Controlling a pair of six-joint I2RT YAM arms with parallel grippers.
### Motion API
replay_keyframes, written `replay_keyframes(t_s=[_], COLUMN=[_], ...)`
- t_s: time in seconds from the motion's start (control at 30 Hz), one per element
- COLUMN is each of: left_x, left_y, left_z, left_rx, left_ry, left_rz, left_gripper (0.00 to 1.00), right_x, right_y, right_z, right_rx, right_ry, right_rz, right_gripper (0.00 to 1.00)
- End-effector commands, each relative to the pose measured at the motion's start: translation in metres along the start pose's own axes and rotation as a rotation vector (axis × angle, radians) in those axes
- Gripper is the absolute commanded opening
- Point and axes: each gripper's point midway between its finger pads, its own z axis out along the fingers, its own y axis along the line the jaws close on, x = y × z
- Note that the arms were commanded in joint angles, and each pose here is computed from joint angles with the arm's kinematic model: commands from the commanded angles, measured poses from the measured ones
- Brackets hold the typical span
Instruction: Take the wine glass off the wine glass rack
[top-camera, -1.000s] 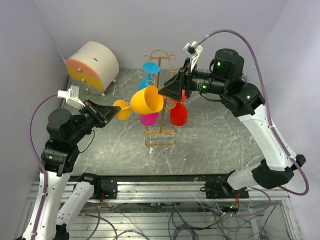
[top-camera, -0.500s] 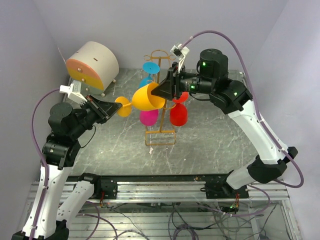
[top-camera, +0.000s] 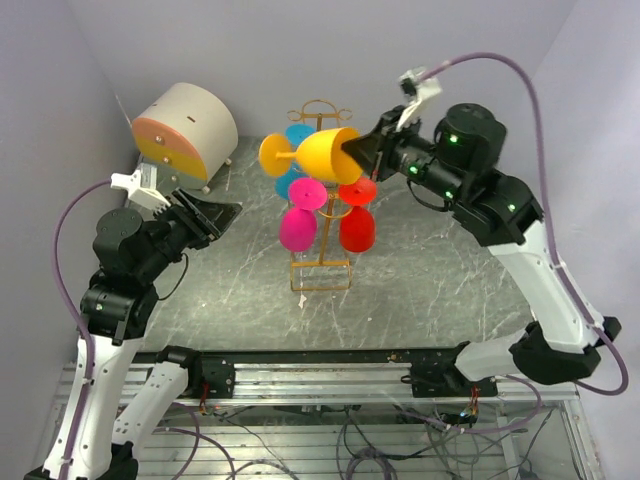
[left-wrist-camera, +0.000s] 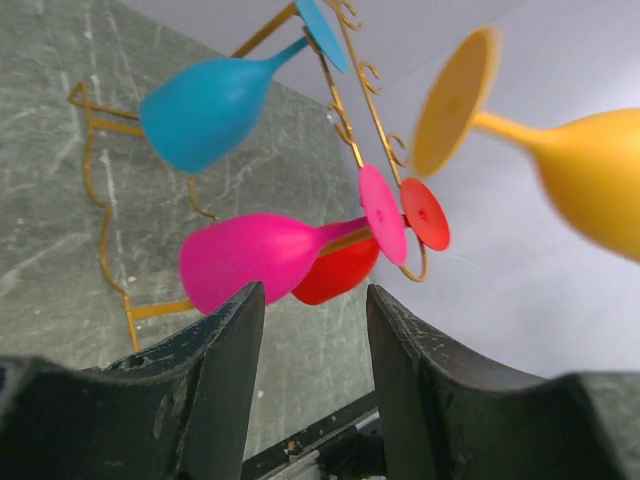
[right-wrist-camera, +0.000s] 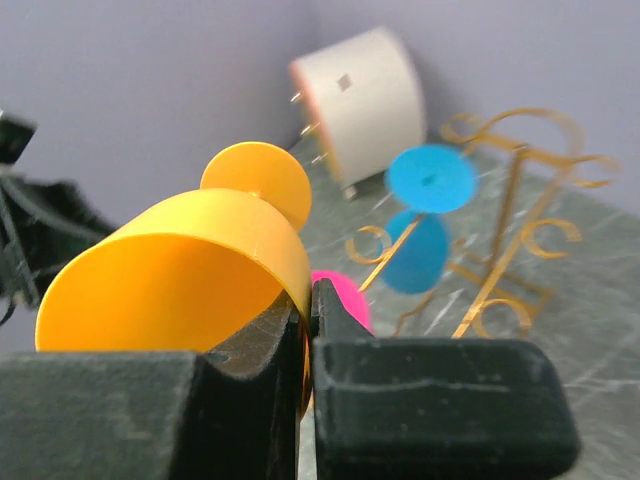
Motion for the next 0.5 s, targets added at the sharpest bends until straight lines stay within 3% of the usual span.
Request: replay_keyframes(t_s=[0.0,0.23,0.37,0.47], left_x=[-0.018,-0.025,-0.021,-0.012], left_y=[0.014,0.050,0.071,0.088], left_z=[-0.008,-0.016,-0.016,-0.013], left_rx=[-0.096,-0.246,-0.311,-0.347], left_ry=[-0.091,-0.151,-0.152,-0.135], left_rz=[0.102,0.214,0.247,0.259], left_gripper=[0.56,0.54,0.53,0.53], right_x=[-0.058,-0.083,-0.063,-0.022], right_y=[-0.051,-0.162,-0.256,-0.314], right_z=[-0.032,-0.055,-0.074,-0.087], right_rx=[0.327,0.812,0.972,1.060], right_ry=[-0.230,-0.261,-0.193,-0.103], right_rz=[-0.037,-0.072,0.067,0.194], right_gripper=[0.00,0.00,0.00,0.00])
